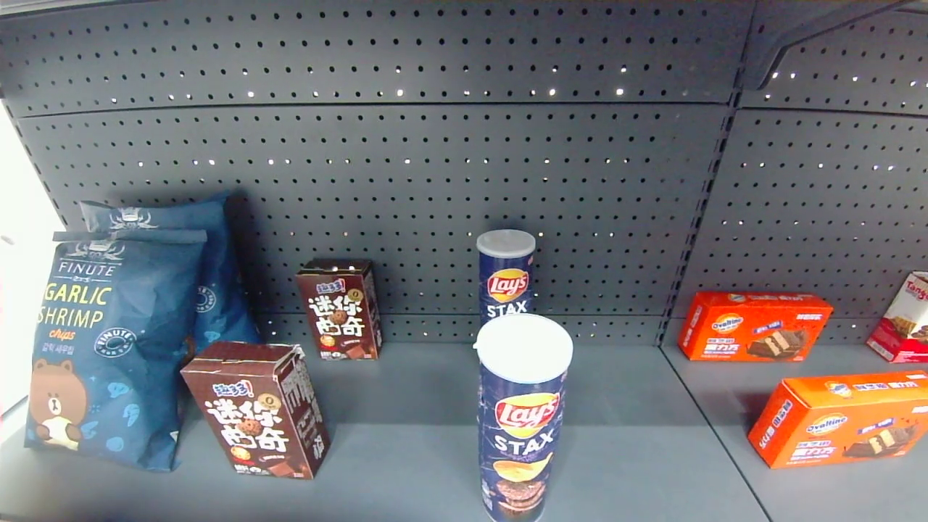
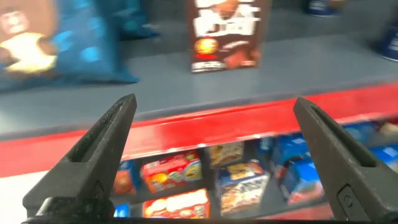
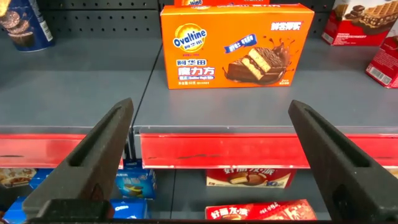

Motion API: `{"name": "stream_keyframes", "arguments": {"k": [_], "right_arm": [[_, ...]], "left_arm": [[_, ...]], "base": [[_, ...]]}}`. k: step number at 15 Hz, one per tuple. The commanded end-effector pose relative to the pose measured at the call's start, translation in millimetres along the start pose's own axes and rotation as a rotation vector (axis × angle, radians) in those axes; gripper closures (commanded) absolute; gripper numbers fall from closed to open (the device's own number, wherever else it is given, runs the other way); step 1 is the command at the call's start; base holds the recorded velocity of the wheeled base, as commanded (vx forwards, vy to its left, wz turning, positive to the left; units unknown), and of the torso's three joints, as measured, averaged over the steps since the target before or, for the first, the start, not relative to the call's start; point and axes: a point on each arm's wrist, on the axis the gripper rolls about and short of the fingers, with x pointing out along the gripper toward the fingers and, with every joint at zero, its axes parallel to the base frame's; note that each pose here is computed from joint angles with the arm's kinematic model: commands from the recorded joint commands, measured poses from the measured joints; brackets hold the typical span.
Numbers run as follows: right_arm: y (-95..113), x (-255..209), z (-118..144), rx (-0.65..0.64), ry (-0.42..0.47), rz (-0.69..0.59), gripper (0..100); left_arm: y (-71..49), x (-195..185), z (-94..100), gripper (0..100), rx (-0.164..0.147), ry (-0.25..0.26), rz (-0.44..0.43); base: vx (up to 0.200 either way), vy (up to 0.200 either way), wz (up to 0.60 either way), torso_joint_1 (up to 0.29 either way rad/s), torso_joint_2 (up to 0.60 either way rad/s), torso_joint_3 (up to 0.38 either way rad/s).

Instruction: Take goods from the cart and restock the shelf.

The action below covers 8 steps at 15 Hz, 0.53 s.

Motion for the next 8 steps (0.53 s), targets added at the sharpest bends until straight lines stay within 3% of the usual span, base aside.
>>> {"name": "stream_keyframes", "arguments": {"k": [1, 3, 4, 5, 8], "right_arm": [[0.0, 0.0, 0.0, 0.0, 0.0, 0.0, 0], [0.0, 0.0, 0.0, 0.0, 0.0, 0.0, 0], [0.0, 0.0, 0.0, 0.0, 0.0, 0.0, 0], [0.0, 0.0, 0.0, 0.0, 0.0, 0.0, 0], [0.0, 0.0, 0.0, 0.0, 0.0, 0.0, 0]], "left_arm": [[-0.5, 0.2, 0.1, 0, -0.002, 0.002, 0.029], [-3.1, -0.1, -0.1, 0, -0.022, -0.007, 0.203], [-2.7, -1.2, -0.4, 0, -0.017, -0.019, 0.157], [-3.0, -6.0, -2.1, 0, -0.008, -0.084, 0.129], [-2.9, -7.1, -2.7, 0, -0.011, -0.098, 0.131]], "base": [[0.0, 0.0, 0.0, 0.0, 0.0, 0.0], [0.0, 0.0, 0.0, 0.0, 0.0, 0.0], [0.0, 0.0, 0.0, 0.0, 0.0, 0.0], [0.0, 0.0, 0.0, 0.0, 0.0, 0.0], [0.0, 0.0, 0.0, 0.0, 0.0, 0.0]]}}
